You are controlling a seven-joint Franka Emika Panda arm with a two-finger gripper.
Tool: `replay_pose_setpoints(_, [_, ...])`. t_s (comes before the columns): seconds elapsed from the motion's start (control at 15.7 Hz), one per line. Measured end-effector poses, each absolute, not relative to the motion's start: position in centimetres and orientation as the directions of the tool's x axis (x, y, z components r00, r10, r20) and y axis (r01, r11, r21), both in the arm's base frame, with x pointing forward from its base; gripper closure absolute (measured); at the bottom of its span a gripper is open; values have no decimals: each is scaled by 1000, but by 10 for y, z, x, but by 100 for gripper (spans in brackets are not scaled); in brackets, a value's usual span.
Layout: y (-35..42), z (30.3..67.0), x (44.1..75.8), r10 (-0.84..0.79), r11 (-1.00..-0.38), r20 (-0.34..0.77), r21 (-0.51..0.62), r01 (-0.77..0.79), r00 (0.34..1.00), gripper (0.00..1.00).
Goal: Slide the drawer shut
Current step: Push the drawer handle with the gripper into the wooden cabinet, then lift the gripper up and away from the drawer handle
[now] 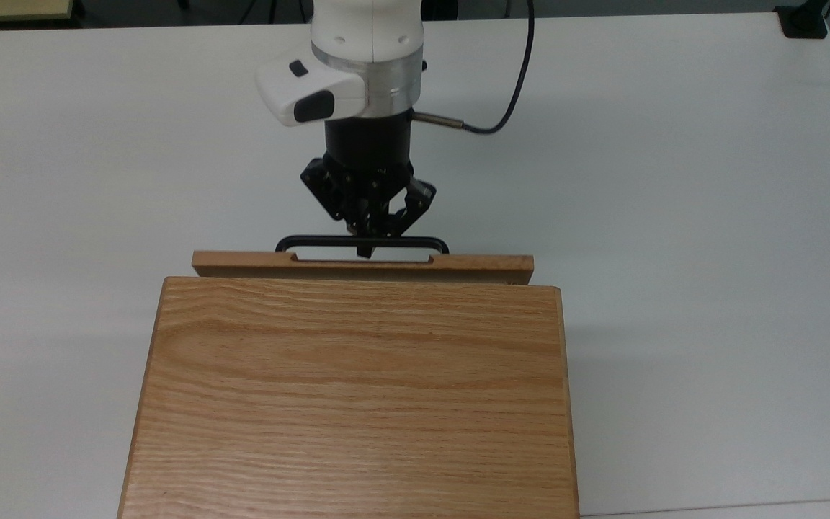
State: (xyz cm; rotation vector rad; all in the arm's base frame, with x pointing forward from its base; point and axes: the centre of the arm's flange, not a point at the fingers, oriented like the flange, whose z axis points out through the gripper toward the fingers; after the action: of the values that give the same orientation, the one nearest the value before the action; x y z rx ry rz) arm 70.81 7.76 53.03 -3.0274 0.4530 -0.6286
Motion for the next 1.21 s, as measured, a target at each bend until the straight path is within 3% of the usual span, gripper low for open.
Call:
replay_pose_setpoints(0.7, [82, 521, 724, -372, -924, 477, -113, -364, 796, 99])
replay_pose_setpoints(1.02, [78, 530, 720, -325, -939, 499, -68, -338, 803, 96])
replay_pose_setpoints(1.21, [76, 547, 695, -271, -954, 425, 3, -301, 864, 93])
